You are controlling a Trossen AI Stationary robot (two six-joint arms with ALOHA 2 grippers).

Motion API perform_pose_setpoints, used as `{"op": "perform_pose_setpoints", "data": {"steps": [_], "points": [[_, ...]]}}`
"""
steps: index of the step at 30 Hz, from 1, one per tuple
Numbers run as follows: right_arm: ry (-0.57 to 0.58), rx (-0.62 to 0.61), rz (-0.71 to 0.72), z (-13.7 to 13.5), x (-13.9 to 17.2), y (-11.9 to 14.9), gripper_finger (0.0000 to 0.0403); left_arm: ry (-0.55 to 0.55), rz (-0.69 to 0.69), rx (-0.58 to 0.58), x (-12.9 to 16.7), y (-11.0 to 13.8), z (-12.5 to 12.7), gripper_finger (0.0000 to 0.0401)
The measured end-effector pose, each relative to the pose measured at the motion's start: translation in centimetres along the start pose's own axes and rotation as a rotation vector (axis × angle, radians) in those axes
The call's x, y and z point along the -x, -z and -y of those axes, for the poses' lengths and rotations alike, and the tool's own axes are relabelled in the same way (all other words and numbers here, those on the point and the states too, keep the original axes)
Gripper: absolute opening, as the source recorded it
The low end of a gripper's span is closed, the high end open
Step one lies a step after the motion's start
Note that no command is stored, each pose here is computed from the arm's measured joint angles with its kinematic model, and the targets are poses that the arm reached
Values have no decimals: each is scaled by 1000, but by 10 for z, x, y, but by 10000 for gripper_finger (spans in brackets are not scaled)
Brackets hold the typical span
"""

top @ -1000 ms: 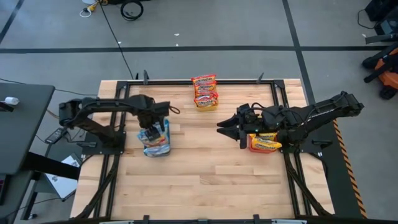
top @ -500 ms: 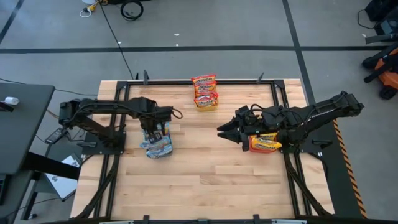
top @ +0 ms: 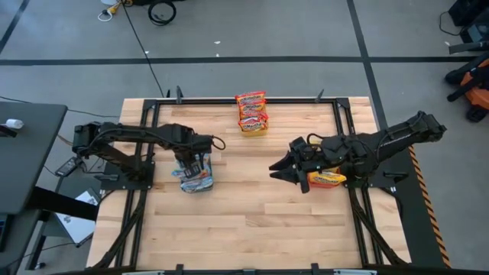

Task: Sort Maruchan noodles
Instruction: Put the blue noodle pack into the blue bin

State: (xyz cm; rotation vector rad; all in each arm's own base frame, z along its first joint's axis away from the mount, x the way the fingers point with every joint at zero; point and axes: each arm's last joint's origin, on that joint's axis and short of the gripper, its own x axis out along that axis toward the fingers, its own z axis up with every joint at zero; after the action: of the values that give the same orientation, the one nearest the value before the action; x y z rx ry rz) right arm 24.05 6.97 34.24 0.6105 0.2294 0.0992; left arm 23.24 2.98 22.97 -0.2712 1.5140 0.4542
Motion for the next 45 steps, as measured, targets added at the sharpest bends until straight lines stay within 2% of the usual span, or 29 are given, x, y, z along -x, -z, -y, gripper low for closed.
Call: {"op": "perform_pose_setpoints", "data": {"steps": [4,9,14,17,20,26,30,35,39,41,45], "points": [[-6,-4,-5,-2,0,1,160,2,14,-5,9,0,1,80],[3,3,-3,-1,0,1,160,12,51,0,49,-2,-3,125],[74,11,-27,5,0,4,160,146,152,17,83,5,7,145],[94,4,-31,6,0,6,160,181,188,11,87,14,23,141],[98,-8,-35,6,-1,7,160,151,196,13,77,21,36,128],[98,-17,-30,6,-1,6,160,167,225,114,23,13,52,85],[96,-21,-27,6,-1,6,160,179,240,121,7,8,58,49],[95,-20,-24,6,-1,6,160,142,236,67,4,5,59,21],[96,-22,-23,6,-1,5,160,89,181,49,7,9,52,24],[94,-22,-26,6,-1,6,160,60,159,47,19,14,47,34],[95,-19,-27,6,-1,6,160,76,232,80,51,17,48,59]]}}
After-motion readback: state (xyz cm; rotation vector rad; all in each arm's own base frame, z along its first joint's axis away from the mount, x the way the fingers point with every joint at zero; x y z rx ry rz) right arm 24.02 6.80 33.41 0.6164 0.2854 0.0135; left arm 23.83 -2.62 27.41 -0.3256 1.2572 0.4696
